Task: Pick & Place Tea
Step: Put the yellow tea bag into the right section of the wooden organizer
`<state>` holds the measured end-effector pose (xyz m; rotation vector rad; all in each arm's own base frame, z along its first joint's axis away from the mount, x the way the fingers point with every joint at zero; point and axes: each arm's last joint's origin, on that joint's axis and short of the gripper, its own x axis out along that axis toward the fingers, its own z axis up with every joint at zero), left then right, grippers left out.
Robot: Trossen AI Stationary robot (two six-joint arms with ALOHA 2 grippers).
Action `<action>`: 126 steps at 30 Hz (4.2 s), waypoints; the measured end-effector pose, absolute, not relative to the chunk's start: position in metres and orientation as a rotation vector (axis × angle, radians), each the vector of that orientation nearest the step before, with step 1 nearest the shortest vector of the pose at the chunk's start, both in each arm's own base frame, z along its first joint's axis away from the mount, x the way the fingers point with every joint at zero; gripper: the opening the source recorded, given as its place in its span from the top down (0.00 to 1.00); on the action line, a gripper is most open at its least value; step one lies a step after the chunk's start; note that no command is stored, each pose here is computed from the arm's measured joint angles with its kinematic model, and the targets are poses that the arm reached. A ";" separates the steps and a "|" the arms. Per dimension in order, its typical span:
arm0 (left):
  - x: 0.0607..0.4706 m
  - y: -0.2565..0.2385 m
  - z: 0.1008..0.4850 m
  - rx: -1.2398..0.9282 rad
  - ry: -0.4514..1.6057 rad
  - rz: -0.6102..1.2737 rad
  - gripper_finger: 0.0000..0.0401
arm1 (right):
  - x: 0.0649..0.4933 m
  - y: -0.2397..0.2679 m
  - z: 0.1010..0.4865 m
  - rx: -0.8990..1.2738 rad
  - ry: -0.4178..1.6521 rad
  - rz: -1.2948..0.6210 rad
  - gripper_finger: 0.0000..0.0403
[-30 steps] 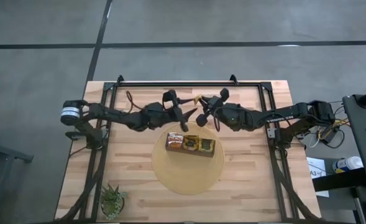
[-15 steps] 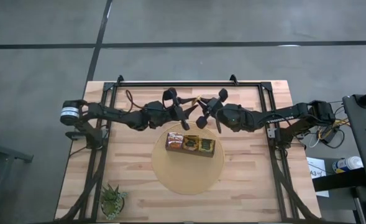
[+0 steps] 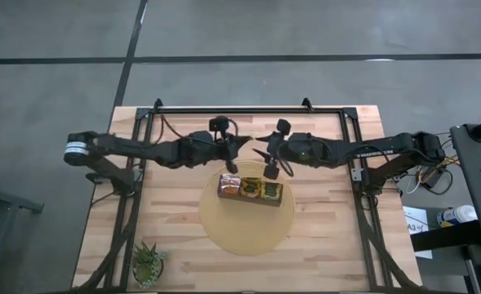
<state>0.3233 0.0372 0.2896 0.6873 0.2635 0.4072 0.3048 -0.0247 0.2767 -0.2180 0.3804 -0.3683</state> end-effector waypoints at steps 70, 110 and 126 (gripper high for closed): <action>0.256 0.026 0.307 0.337 0.124 0.248 0.51 | 0.274 0.059 0.212 0.221 0.750 -0.060 0.98; 0.237 0.025 0.291 0.317 0.116 0.250 0.51 | 0.257 0.041 0.174 -0.106 0.935 -0.061 0.97; 0.237 0.025 0.290 0.315 0.123 0.248 0.51 | 0.261 0.043 0.197 -0.087 0.969 -0.051 0.53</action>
